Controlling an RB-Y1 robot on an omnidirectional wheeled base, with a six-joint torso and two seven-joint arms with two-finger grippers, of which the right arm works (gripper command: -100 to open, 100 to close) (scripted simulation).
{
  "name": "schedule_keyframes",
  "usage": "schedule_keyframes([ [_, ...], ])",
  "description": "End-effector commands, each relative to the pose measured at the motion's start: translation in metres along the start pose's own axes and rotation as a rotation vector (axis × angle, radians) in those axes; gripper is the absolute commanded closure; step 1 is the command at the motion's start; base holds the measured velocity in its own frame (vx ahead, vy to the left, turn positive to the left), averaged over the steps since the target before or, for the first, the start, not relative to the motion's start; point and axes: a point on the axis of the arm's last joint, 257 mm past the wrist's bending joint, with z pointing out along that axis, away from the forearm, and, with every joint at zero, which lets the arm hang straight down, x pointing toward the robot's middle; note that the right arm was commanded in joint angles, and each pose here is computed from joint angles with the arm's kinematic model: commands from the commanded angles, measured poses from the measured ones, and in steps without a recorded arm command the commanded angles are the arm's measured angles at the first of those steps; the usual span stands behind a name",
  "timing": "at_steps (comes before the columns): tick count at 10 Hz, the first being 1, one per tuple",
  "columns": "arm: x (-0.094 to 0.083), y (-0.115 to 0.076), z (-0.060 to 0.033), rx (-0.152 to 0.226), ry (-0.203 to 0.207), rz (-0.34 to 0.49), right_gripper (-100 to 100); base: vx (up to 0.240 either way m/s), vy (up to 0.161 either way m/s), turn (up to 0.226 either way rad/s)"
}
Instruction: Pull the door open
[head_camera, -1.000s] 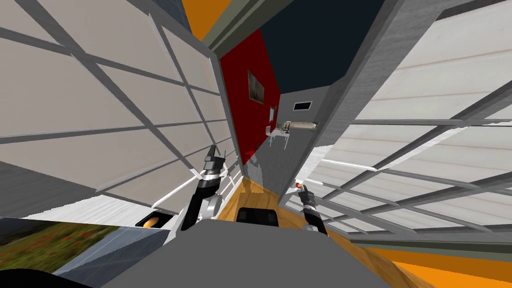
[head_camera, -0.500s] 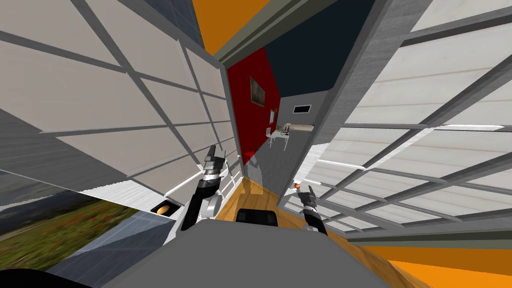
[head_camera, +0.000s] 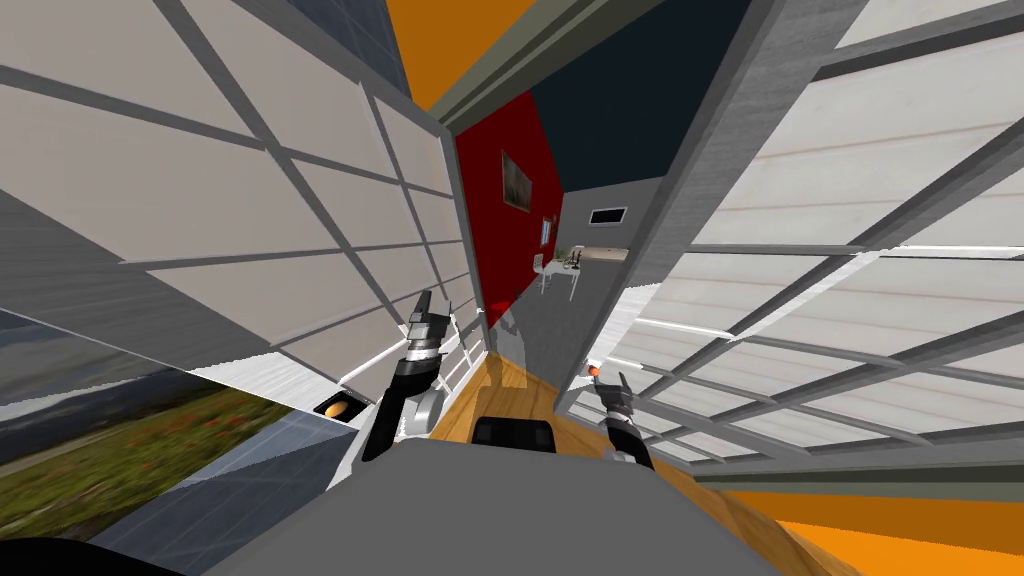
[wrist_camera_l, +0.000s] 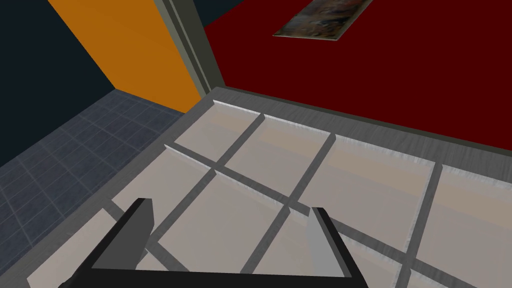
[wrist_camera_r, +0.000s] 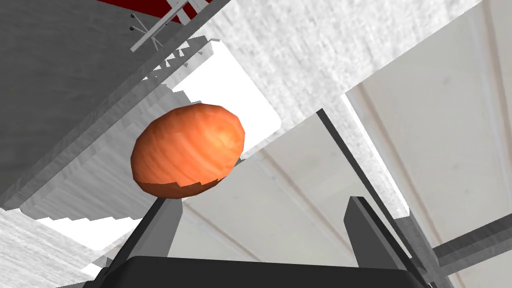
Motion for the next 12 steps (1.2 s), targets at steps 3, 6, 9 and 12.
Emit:
schedule_keyframes([
  [3, 0.0182, -0.0166, -0.0013, 0.006, 0.005, 0.161, -100, -0.06, -0.016, 0.037],
  [6, 0.0193, -0.0182, -0.0023, 0.003, -0.002, 0.235, -100, -0.047, -0.006, 0.036],
  [9, 0.0203, -0.0199, -0.0033, 0.0, -0.009, 0.296, -100, -0.017, -0.004, -0.003],
  [12, 0.0213, -0.0216, -0.0044, -0.003, -0.016, 0.358, -100, -0.031, -0.009, 0.042],
])
